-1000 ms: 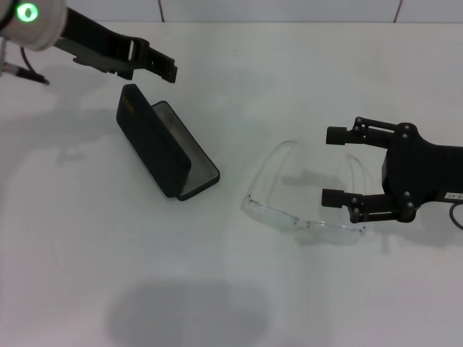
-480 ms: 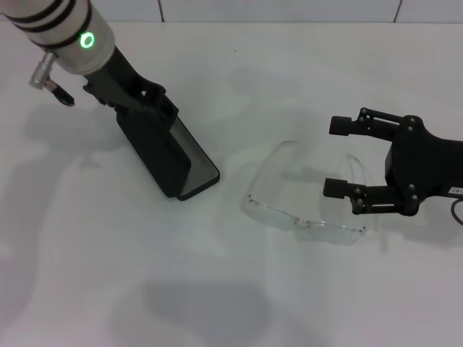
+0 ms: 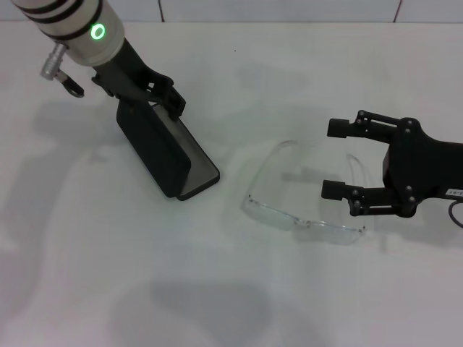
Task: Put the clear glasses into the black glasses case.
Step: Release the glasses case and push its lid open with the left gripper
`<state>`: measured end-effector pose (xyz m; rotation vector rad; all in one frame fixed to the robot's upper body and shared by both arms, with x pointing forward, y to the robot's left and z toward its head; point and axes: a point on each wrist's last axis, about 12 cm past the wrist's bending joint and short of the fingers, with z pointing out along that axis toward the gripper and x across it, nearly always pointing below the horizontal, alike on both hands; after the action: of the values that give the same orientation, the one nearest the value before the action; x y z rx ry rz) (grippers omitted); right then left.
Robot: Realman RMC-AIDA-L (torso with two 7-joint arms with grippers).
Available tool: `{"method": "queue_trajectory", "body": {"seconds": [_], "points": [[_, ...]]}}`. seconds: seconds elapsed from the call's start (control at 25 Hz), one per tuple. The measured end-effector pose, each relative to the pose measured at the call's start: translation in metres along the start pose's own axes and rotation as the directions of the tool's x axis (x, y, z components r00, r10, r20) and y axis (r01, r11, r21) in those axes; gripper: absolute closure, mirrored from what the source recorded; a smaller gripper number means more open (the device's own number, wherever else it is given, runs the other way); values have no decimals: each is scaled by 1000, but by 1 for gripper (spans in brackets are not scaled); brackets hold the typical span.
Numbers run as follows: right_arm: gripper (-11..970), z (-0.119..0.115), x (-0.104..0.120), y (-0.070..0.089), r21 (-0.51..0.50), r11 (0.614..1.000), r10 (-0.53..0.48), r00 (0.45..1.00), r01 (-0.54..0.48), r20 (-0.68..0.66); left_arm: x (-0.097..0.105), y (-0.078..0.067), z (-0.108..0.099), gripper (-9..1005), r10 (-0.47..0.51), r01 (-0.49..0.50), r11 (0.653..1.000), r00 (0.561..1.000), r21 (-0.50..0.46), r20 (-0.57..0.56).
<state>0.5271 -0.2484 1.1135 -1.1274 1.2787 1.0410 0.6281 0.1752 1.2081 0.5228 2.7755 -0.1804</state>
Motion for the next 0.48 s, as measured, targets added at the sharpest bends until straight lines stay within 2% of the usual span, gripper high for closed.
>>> {"method": "queue_trajectory", "body": {"seconds": [0.48], "points": [[116,0,0,0,4,1000,-11,1000,11,-1,0,4,6,284,-12,12,1000,1000,-4,-9]]}}
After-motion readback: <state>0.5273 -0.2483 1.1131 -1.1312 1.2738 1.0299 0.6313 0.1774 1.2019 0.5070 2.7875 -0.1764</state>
